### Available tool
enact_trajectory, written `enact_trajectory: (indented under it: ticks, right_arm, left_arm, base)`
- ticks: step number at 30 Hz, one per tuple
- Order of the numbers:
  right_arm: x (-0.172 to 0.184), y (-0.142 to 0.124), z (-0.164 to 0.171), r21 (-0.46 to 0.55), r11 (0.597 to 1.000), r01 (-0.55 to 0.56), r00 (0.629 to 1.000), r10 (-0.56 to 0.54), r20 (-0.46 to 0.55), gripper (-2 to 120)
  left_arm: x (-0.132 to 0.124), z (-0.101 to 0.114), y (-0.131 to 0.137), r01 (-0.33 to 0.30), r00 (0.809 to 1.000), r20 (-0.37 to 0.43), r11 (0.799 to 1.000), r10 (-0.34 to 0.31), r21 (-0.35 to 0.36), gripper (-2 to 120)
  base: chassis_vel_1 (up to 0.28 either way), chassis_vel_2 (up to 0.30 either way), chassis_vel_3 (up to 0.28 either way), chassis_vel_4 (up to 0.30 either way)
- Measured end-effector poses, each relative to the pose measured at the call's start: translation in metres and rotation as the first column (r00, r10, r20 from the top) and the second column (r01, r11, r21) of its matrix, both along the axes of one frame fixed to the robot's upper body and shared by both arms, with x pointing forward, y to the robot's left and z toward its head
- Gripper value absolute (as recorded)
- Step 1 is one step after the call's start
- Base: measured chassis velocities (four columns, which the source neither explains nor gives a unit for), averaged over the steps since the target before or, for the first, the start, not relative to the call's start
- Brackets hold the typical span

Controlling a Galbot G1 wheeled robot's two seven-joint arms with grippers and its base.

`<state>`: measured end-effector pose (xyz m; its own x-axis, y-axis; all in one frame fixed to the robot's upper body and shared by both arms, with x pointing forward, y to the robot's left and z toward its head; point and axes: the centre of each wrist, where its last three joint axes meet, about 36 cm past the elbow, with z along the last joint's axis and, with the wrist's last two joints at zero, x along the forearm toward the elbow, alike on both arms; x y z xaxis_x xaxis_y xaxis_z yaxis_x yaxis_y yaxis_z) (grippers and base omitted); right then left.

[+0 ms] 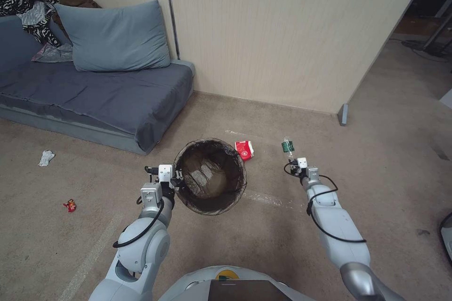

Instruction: Pick up the trash bin, then pick up the garbage from the floor and place it into the trash bin.

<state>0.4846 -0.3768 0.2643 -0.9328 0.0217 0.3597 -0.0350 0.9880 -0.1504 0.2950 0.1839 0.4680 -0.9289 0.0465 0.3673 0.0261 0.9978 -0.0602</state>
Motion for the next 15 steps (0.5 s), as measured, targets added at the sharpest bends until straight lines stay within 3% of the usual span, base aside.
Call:
enact_trajectory:
  ticks: [4,5,8,10,12,13,15]
  right_arm:
    - [-0.009,0.004,0.021,0.020,1.000,-0.018,0.996,0.016,0.083,19]
    - [-0.014,0.008,0.032,0.035,0.999,-0.041,0.988,0.036,0.147,19]
    - [-0.036,0.019,0.062,0.071,0.985,-0.159,0.931,0.126,0.342,19]
    - [-0.040,0.022,0.067,0.075,0.981,-0.180,0.920,0.141,0.366,19]
    - [-0.059,0.035,0.093,0.092,0.955,-0.282,0.859,0.209,0.468,19]
    - [-0.059,0.035,0.093,0.092,0.955,-0.282,0.859,0.209,0.468,19]
    - [-0.085,0.057,0.122,0.097,0.909,-0.406,0.780,0.290,0.555,19]
  left_arm:
    - [0.000,-0.001,-0.001,0.002,1.000,-0.004,1.000,-0.002,-0.002,0]
    - [0.001,-0.002,-0.002,0.005,1.000,-0.008,1.000,-0.005,-0.005,0]
    - [0.001,-0.004,-0.004,0.017,1.000,-0.022,1.000,-0.018,-0.022,0]
    - [0.001,-0.004,-0.005,0.020,0.999,-0.026,0.999,-0.021,-0.027,0]
    - [0.000,-0.004,-0.006,0.032,0.999,-0.040,0.999,-0.033,-0.041,0]
    - [0.000,-0.004,-0.006,0.032,0.999,-0.040,0.999,-0.033,-0.041,0]
    - [-0.001,-0.004,-0.007,0.044,0.997,-0.056,0.997,-0.047,-0.056,0]
  base:
    - [0.000,0.000,0.000,0.000]
    - [0.000,0.000,0.000,0.000]
    - [0.000,0.000,0.000,0.000]
    - [0.000,0.000,0.000,0.000]
    - [0.000,0.000,0.000,0.000]
    - [0.000,0.000,0.000,0.000]
    - [0.000,0.000,0.000,0.000]
